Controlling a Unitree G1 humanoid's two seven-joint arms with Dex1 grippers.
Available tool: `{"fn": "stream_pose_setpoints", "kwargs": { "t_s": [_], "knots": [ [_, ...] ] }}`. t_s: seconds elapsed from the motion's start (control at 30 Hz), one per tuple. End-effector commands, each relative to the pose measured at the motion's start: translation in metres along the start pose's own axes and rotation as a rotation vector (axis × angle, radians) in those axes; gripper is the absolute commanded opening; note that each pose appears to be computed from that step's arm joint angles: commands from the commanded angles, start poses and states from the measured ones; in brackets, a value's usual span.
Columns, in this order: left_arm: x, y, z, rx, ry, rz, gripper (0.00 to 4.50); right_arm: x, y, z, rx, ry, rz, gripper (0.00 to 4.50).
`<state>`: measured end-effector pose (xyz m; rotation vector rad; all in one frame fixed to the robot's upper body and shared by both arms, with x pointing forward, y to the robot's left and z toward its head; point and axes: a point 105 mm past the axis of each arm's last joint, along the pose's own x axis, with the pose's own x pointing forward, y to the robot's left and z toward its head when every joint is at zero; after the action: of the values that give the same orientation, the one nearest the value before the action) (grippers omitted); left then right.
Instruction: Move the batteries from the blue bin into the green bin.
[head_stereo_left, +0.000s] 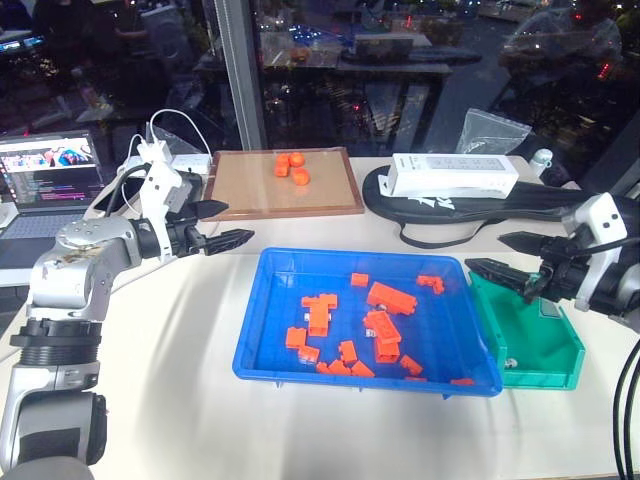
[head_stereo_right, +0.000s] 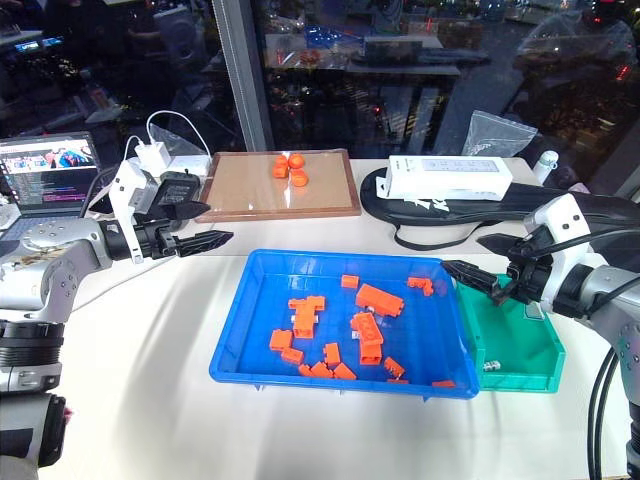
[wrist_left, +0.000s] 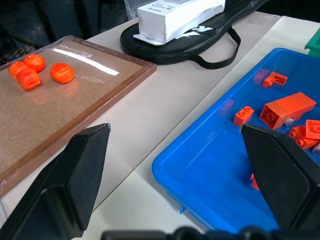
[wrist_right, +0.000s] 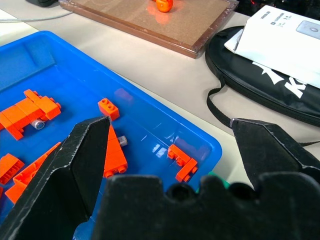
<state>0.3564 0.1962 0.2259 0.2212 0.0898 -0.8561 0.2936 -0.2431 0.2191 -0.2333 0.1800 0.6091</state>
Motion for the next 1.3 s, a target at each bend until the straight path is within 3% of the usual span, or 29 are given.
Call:
{"fn": "stream_pose_setpoints", "kwargs": {
  "t_s": [0.03,0.3,0.5,0.77,1.03,1.23,1.3],
  "knots": [
    [-0.001,-0.008,0.02,0.071,-0.031,-0.06,4.5,-0.002,0.0,0.015,-0.074,-0.017,0.002,4.45],
    [-0.008,-0.057,0.031,0.07,0.04,-0.343,4.5,0.03,0.045,0.022,-0.191,0.077,0.278,4.45],
    [-0.026,-0.078,0.006,0.116,0.194,-0.442,4.5,0.05,0.08,0.009,-0.278,0.182,0.434,4.45],
    [-0.029,-0.08,-0.015,0.126,0.233,-0.378,4.5,0.092,0.096,-0.029,-0.131,0.326,0.393,4.45],
    [-0.029,-0.086,-0.029,0.11,0.242,-0.353,4.5,0.088,0.114,-0.042,-0.08,0.416,0.399,4.45],
    [-0.027,-0.087,-0.029,0.107,0.229,-0.349,4.5,0.087,0.107,-0.055,-0.077,0.488,0.325,4.45],
    [-0.025,-0.087,-0.03,0.11,0.23,-0.346,4.5,0.086,0.104,-0.056,-0.084,0.497,0.309,3.94]
  ]
}}
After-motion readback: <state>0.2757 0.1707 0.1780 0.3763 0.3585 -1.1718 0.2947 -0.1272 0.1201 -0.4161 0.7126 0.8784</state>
